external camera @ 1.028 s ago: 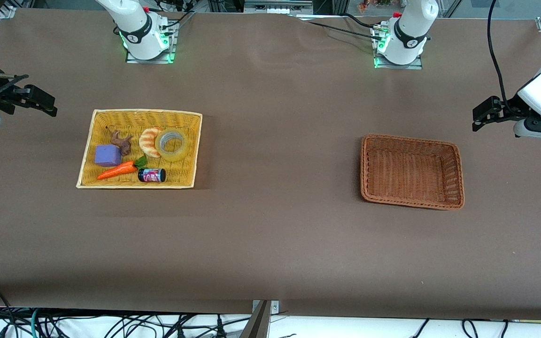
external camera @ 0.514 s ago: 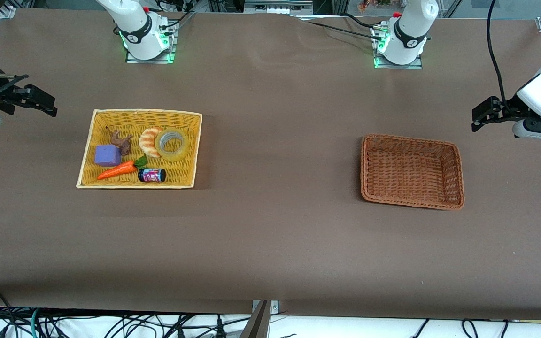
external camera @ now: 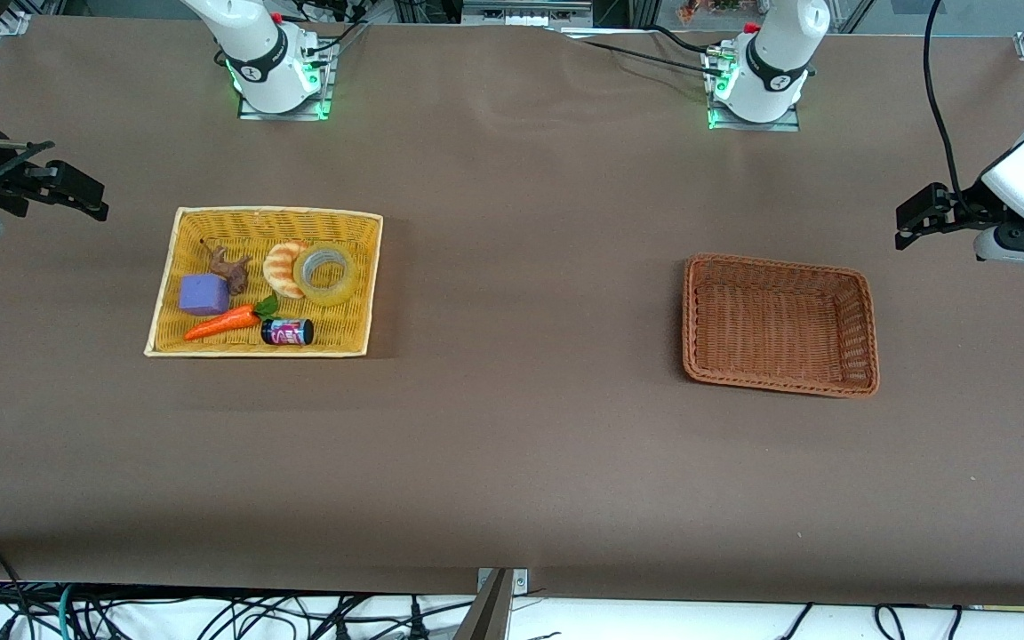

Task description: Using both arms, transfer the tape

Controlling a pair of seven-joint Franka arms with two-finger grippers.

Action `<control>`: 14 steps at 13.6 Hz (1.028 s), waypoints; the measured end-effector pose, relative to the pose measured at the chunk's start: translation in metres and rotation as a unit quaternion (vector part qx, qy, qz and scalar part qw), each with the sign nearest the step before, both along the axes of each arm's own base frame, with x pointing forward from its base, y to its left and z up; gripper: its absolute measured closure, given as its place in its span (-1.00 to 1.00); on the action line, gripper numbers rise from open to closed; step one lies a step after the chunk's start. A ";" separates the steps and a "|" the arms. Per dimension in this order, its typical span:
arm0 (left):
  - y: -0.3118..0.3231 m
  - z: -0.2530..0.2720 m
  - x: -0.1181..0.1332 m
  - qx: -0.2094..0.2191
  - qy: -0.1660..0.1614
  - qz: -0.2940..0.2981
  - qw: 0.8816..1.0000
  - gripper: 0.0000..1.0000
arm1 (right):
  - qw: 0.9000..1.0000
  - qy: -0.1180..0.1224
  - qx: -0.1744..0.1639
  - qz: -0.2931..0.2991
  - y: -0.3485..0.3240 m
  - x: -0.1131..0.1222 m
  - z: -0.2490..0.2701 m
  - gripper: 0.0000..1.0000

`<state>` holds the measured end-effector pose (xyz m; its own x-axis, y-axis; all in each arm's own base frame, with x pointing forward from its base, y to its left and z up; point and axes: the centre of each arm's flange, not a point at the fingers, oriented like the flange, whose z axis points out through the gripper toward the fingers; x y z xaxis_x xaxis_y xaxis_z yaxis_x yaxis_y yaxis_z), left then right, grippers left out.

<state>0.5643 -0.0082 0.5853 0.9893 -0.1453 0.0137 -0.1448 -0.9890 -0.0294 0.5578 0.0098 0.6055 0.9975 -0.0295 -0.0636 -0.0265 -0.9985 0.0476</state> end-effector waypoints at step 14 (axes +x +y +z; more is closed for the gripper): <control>0.000 0.000 0.000 0.000 0.000 0.000 1.000 -1.00 | 0.996 0.085 -0.001 0.015 0.019 0.032 -0.105 -1.00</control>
